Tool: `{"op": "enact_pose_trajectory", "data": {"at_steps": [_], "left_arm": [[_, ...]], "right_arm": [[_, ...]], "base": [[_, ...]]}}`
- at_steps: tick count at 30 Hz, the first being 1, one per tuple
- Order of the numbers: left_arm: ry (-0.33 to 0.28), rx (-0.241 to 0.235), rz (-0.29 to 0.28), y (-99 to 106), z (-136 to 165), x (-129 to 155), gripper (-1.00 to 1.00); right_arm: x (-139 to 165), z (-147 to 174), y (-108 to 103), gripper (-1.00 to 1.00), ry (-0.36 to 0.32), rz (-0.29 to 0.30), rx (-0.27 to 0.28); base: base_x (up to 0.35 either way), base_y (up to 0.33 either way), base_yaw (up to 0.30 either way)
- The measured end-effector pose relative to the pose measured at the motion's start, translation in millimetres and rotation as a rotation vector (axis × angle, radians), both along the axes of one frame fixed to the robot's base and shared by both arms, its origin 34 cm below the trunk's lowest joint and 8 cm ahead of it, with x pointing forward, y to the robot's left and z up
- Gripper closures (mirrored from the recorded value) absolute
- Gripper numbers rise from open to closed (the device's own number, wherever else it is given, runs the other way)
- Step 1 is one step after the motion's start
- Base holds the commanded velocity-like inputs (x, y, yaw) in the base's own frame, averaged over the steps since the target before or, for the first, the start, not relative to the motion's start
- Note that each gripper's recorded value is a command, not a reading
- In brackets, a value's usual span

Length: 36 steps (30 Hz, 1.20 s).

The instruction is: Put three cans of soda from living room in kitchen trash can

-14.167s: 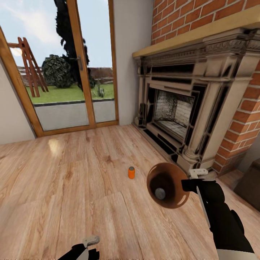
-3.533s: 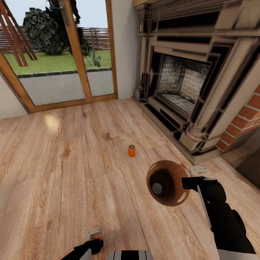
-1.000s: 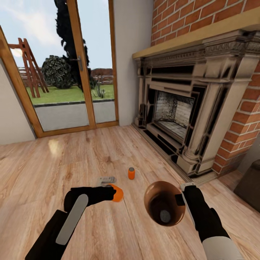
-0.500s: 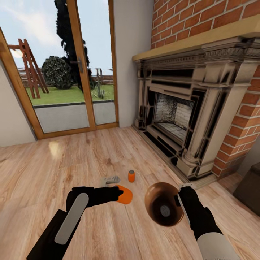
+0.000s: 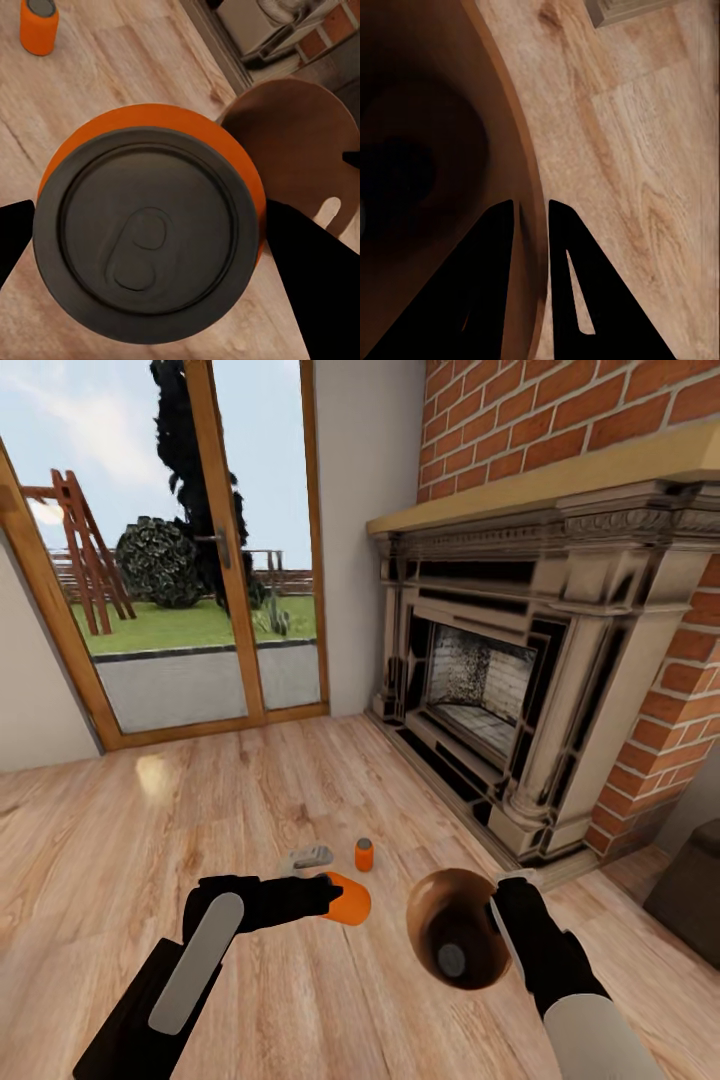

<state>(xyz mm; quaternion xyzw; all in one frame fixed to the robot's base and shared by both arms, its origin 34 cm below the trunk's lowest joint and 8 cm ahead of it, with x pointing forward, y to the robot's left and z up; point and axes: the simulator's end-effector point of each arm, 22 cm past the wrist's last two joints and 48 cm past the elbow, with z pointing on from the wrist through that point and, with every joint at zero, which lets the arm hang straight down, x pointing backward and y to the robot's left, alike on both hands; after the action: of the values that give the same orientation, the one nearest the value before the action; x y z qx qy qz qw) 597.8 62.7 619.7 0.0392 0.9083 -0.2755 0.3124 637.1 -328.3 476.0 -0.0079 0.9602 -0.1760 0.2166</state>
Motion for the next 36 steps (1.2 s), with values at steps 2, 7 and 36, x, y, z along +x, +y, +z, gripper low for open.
{"op": "enact_pose_trajectory", "data": {"at_steps": [2,7,36], "left_arm": [[0.0,-0.001,0.0,0.0,4.5,1.0,1.0],[0.001,-0.002,0.0,-0.1,15.4,3.5,1.0],[-0.005,-0.049,-0.044,-34.1,89.7,10.4,1.0]], "right_arm": [[2.8,0.3,-3.7,1.0,-0.008,-0.007,-0.025],[5.8,8.6,-10.8,1.0,-0.011,-0.023,-0.073],[9.2,43.2,7.2,1.0,0.079,-0.006,-0.055]], "base": [[0.0,0.0,0.0],[0.0,0.0,0.0],[0.0,0.0,0.0]]}}
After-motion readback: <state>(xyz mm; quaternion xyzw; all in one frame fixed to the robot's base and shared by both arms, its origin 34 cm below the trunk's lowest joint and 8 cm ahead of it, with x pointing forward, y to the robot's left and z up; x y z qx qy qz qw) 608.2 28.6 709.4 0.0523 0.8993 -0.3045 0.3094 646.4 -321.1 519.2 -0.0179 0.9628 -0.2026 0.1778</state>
